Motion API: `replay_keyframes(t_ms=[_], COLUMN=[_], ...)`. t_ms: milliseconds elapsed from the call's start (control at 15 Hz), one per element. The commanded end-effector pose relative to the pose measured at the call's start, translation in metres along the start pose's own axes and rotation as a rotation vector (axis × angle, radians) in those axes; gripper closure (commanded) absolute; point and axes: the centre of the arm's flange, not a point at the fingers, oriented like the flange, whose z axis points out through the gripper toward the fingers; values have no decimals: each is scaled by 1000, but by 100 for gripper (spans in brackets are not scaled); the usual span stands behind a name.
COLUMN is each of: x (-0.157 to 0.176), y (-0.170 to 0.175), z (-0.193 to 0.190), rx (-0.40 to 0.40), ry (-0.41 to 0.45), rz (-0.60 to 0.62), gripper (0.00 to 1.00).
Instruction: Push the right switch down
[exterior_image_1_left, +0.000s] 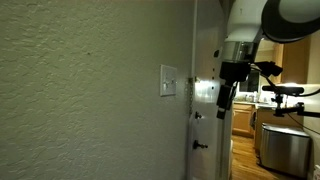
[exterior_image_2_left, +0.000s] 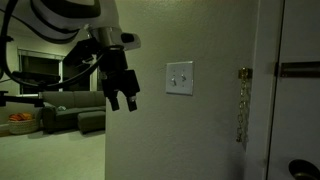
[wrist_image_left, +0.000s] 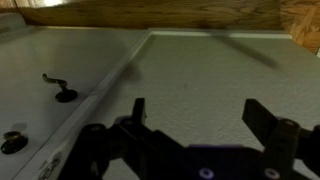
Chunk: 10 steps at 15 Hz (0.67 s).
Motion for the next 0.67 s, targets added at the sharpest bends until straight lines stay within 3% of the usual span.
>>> replay_keyframes(t_ms=[0, 67, 600], x=[42, 18, 44], y=[15, 6, 11], z=[2, 4, 13], rx=[-26, -6, -12], ry=[11, 1, 3], rz=[-17, -2, 5], gripper=[0, 0, 0])
